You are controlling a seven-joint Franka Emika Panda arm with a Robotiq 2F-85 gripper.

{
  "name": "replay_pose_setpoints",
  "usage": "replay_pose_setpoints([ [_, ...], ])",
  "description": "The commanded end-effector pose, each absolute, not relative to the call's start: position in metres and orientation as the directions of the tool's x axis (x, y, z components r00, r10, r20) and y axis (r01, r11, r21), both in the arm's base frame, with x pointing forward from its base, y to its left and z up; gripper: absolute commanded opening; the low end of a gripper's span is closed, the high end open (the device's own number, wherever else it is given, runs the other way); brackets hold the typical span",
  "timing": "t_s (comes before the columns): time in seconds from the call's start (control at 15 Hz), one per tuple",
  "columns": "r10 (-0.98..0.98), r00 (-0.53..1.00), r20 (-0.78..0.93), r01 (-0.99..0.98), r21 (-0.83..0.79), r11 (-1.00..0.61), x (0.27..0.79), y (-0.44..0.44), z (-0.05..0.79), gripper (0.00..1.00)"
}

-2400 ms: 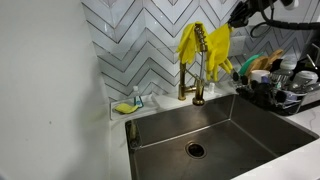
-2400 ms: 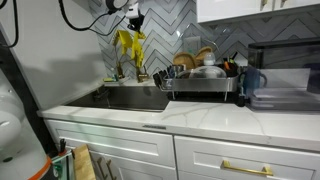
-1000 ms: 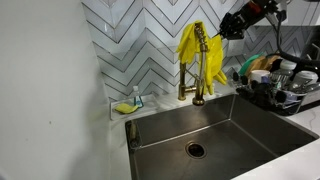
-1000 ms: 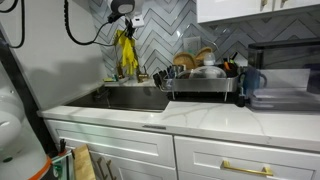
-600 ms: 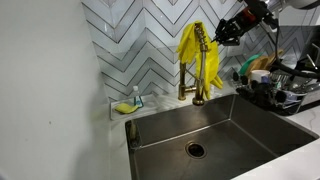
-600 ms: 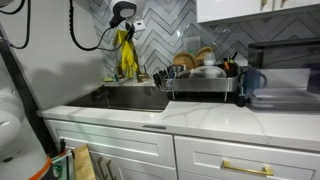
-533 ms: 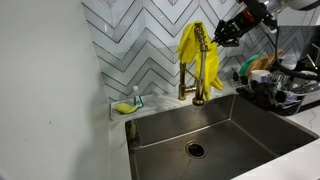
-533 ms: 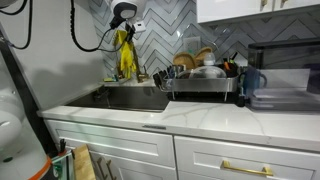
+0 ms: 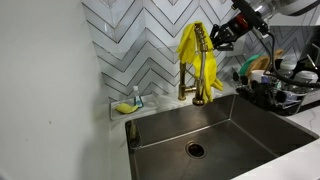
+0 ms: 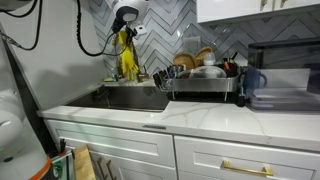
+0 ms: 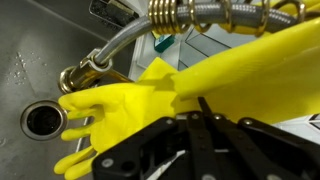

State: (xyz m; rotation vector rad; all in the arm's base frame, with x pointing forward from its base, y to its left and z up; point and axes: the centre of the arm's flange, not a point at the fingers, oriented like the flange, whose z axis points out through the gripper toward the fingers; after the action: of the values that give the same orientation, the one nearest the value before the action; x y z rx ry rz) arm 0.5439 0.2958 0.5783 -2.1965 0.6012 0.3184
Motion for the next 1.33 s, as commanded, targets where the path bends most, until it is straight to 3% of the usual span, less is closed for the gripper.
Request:
replay_pose_setpoints([
  [0.0, -0.245, 0.89, -0.386, -0.454, -0.69, -0.563, 0.546, 0.314, 0.576, 0.01],
  [0.8, -0.24, 0.895, -0.377, -0.443, -0.682, -0.582, 0.545, 0.316, 0.572, 0.01],
  [1.27, -0.128, 0.941, -0.315, -0.328, -0.744, -0.582, 0.558, 0.343, 0.57, 0.01],
])
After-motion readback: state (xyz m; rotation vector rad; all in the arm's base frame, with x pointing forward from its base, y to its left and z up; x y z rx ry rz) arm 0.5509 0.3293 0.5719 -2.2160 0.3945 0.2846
